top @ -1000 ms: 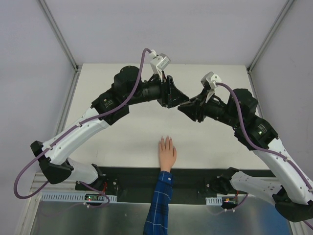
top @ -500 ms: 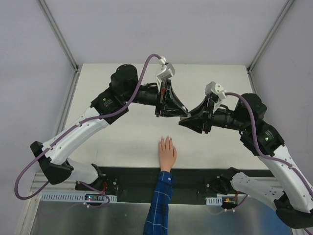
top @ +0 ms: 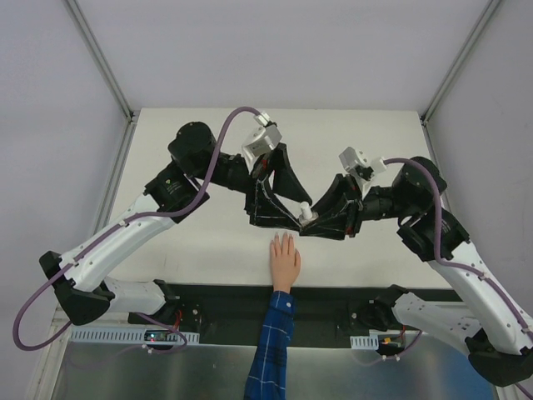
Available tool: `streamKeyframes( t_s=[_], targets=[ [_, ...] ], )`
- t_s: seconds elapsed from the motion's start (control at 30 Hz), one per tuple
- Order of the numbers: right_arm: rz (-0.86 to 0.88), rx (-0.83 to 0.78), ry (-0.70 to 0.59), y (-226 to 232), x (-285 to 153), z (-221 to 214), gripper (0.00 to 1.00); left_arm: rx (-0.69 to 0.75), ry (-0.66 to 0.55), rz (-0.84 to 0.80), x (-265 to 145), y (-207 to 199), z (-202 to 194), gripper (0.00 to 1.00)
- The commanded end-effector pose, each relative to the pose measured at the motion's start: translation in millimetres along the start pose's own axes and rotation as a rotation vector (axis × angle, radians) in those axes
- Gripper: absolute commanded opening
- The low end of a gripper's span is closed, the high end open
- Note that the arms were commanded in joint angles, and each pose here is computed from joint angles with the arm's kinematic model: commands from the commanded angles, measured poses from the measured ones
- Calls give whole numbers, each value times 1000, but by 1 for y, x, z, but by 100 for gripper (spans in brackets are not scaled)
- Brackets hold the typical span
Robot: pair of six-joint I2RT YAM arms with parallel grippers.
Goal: Paint the nails
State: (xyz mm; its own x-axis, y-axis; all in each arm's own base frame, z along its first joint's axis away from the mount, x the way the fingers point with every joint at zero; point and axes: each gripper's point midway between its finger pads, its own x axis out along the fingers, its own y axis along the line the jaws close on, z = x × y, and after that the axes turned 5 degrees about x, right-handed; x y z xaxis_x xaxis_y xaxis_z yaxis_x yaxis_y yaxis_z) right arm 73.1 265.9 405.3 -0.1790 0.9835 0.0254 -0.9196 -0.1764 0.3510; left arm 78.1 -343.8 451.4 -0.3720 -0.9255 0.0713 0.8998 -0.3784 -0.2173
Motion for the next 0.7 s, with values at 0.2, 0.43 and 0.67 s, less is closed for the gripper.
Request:
streamKeyframes(
  t_s=[0.2,0.43,0.67],
  targets=[
    [-449,-149,-34,-57,-28,20,0,-74,-133,375,-28,47,47,84],
    [-735,-177,-104,-95,-50,35,0,-214,-167,556,-34,88,42,73],
    [-748,-189,-107,-98,-46,37,0,-221,-151,579,-21,101,34,71]
  ],
)
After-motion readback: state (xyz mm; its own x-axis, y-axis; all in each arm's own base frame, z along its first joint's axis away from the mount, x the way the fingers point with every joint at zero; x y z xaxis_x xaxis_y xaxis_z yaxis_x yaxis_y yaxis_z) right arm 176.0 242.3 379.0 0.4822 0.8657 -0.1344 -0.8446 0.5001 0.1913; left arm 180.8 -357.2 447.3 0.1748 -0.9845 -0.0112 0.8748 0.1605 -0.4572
